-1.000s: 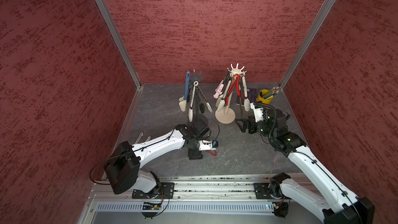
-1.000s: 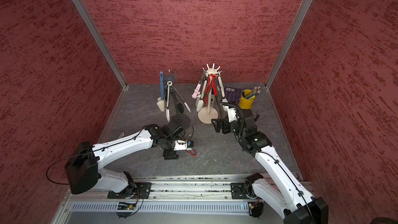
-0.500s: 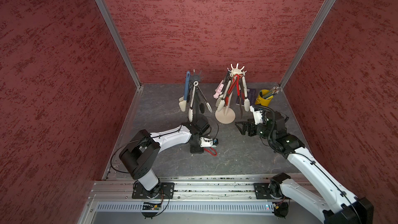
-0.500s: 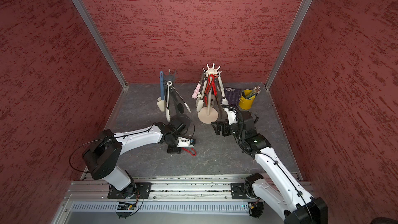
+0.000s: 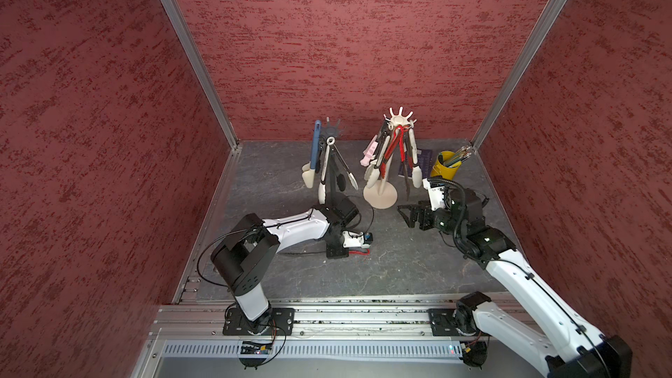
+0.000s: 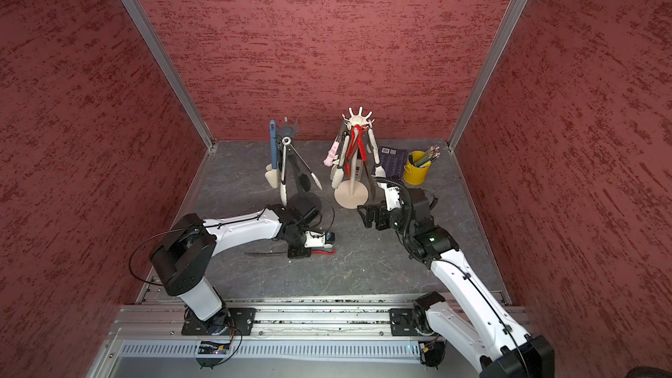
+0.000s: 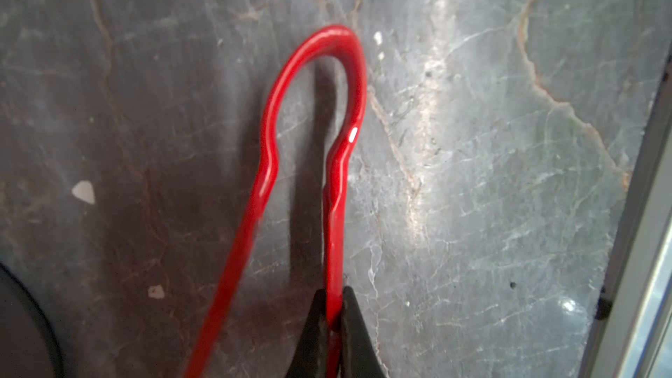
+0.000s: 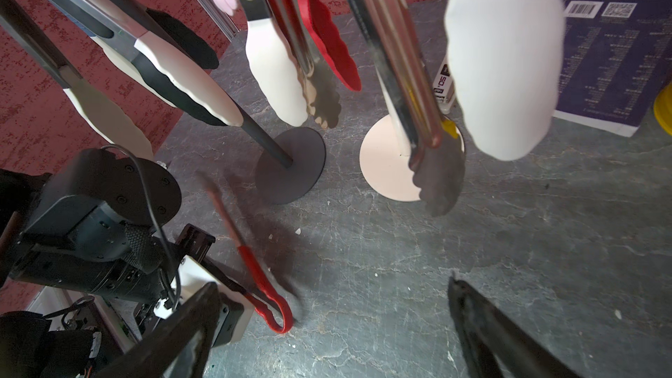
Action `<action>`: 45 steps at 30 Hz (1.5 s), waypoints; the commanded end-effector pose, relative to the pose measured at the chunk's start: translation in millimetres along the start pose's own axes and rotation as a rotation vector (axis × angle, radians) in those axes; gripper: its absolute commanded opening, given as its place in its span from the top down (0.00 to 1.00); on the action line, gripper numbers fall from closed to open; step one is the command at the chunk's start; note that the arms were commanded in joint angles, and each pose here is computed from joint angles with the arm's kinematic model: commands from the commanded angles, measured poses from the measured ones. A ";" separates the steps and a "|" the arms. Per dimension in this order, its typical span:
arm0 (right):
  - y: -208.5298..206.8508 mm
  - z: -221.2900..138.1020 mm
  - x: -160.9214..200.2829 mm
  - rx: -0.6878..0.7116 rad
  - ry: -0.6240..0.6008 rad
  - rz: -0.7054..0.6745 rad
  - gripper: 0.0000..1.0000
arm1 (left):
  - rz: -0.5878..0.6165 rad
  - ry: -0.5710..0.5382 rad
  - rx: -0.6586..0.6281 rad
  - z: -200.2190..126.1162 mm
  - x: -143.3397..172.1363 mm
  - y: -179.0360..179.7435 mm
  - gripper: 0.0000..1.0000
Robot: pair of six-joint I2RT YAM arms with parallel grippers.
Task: Hang food tongs on kitchen utensil racks
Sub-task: Pick up the food tongs from the center of the board.
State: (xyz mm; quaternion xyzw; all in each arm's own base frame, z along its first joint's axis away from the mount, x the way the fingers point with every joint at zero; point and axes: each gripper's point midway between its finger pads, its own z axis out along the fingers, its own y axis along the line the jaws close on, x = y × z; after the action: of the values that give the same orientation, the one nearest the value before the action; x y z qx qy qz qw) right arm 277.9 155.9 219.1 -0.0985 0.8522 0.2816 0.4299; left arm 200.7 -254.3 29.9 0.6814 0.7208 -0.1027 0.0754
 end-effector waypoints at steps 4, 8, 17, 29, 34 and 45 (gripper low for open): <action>3.6 -8.7 -19.0 0.003 -0.052 0.003 0.01 | -0.039 -0.073 0.007 -21.6 -24.6 -14.0 1.00; 9.8 -16.8 -34.9 -0.006 -0.086 -0.007 0.01 | -0.064 -0.160 -0.019 -47.7 -46.9 -15.1 1.00; 34.5 -54.9 -108.9 -0.112 -0.209 -0.046 0.01 | -0.097 -0.497 0.089 -149.8 -126.2 -35.5 1.00; 40.7 -90.3 -164.2 -0.443 -0.279 -0.139 0.05 | -0.091 -1.138 0.365 -326.3 -160.9 -37.2 1.00; 58.1 -90.1 -139.7 -0.633 -0.284 -0.098 0.12 | -0.040 -1.214 0.452 -352.0 -166.4 -35.3 1.00; 84.6 -81.5 -111.6 -0.672 -0.263 -0.157 0.12 | 0.054 -1.250 0.648 -373.2 -198.8 -36.4 1.00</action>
State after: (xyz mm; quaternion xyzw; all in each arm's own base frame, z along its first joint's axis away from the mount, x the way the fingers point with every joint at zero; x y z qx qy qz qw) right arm 264.4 164.9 370.4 -0.2345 0.6619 0.5202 0.4860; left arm 210.1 -356.7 405.1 0.4624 0.5214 -0.6681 0.2608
